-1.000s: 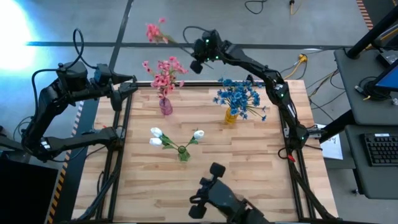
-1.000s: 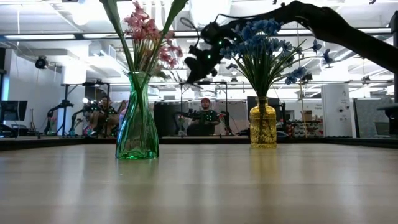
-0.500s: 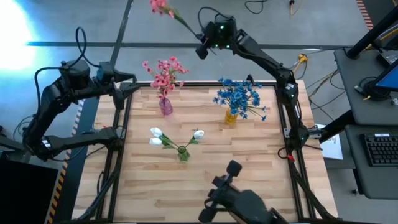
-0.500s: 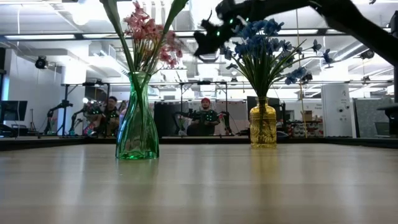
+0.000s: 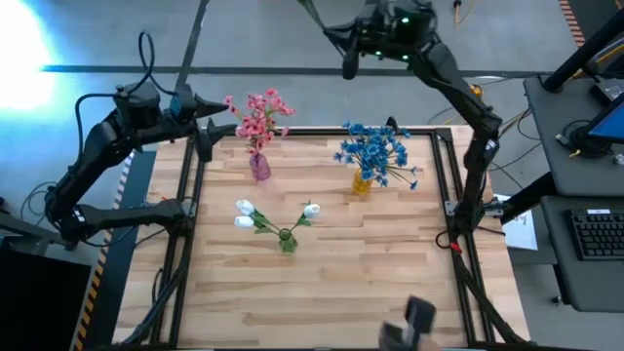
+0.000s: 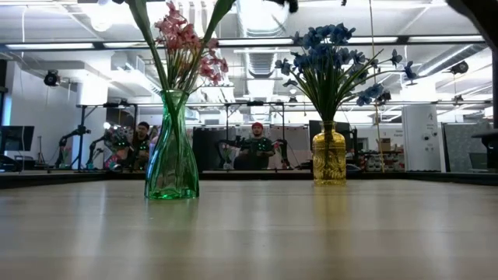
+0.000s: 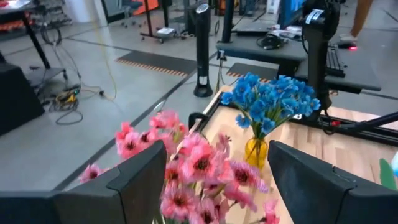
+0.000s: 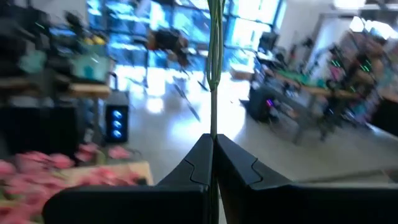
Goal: Sort flowers into vase by color
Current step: Put the pink flowers into the pink vase
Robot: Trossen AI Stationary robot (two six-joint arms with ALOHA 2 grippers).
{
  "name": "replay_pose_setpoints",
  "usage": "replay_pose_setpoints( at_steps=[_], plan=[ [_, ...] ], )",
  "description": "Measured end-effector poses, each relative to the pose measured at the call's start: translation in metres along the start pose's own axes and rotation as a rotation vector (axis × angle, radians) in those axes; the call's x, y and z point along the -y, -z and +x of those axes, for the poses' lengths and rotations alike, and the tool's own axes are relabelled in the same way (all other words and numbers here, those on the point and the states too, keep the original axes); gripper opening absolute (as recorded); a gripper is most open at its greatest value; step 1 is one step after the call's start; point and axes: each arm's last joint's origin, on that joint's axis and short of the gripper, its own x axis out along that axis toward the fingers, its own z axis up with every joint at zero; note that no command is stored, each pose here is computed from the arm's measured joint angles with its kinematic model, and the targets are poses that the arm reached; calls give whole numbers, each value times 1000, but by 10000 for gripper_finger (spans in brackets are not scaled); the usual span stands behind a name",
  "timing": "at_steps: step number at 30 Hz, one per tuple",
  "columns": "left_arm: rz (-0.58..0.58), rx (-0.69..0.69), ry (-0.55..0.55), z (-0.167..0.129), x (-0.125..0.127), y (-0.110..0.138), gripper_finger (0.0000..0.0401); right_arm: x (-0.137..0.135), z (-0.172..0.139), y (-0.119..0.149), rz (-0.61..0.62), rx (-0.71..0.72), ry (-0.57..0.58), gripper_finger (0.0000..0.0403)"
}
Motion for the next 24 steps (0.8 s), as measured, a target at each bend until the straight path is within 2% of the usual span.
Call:
replay_pose_setpoints(
  at_steps=[7,15,19,24],
  plan=[
    [28,41,78,-1,11,-3,268,-28,-31,-31,4,31,-115,9],
    [42,133,251,3,38,1,268,-69,-42,-42,-5,45,-241,9],
    [53,172,286,5,47,5,268,-97,-47,-39,-17,95,-333,8],
    [54,261,351,7,58,5,268,-131,-53,-19,-22,162,-402,8]
  ],
)
